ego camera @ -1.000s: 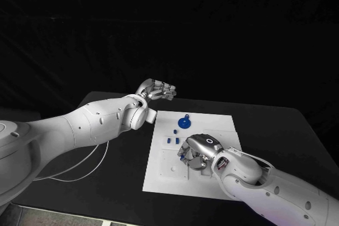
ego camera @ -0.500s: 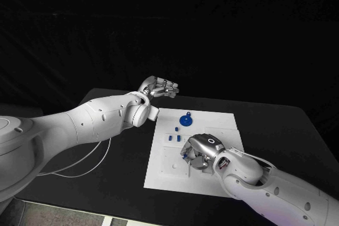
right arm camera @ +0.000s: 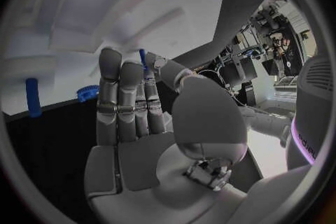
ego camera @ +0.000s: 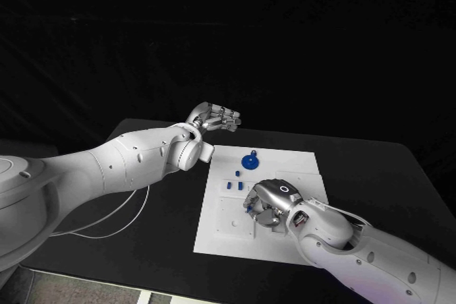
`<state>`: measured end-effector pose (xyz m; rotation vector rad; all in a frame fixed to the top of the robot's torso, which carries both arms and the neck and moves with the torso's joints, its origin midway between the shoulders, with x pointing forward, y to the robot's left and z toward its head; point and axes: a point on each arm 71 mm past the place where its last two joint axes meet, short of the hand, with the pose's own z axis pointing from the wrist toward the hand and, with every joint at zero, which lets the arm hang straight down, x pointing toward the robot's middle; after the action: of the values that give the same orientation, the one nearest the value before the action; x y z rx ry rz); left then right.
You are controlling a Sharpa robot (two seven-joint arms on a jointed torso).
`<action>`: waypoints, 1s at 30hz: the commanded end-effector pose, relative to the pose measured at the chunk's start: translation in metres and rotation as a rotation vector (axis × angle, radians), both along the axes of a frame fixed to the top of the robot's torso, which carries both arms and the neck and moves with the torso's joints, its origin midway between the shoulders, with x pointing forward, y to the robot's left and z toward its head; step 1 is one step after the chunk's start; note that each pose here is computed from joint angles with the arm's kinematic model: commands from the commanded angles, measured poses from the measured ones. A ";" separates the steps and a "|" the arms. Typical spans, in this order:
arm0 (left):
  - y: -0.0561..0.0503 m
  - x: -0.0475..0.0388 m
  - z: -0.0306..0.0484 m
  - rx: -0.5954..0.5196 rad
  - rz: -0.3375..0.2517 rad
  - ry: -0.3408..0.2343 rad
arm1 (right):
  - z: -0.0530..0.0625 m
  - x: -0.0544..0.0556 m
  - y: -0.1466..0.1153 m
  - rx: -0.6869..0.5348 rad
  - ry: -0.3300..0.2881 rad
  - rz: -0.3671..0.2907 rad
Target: Assemble the parts on the task board
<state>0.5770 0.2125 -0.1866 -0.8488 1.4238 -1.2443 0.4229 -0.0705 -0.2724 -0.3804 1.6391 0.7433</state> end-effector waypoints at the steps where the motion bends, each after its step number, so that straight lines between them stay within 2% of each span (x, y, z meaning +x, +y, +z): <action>1: -0.003 -0.0007 0.0007 -0.015 -0.019 -0.004 | 0.000 0.000 0.001 -0.004 -0.018 -0.003; 13: -0.004 -0.0008 0.0006 -0.016 -0.023 -0.002 | -0.002 0.000 0.005 -0.007 -0.013 0.004; 30: -0.005 -0.0007 0.0004 -0.017 -0.027 0.001 | -0.012 -0.003 0.004 -0.053 0.009 0.006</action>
<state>0.5768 0.2107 -0.1869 -0.8479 1.4309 -1.2537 0.4219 -0.0659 -0.2787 -0.3941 1.6433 0.7345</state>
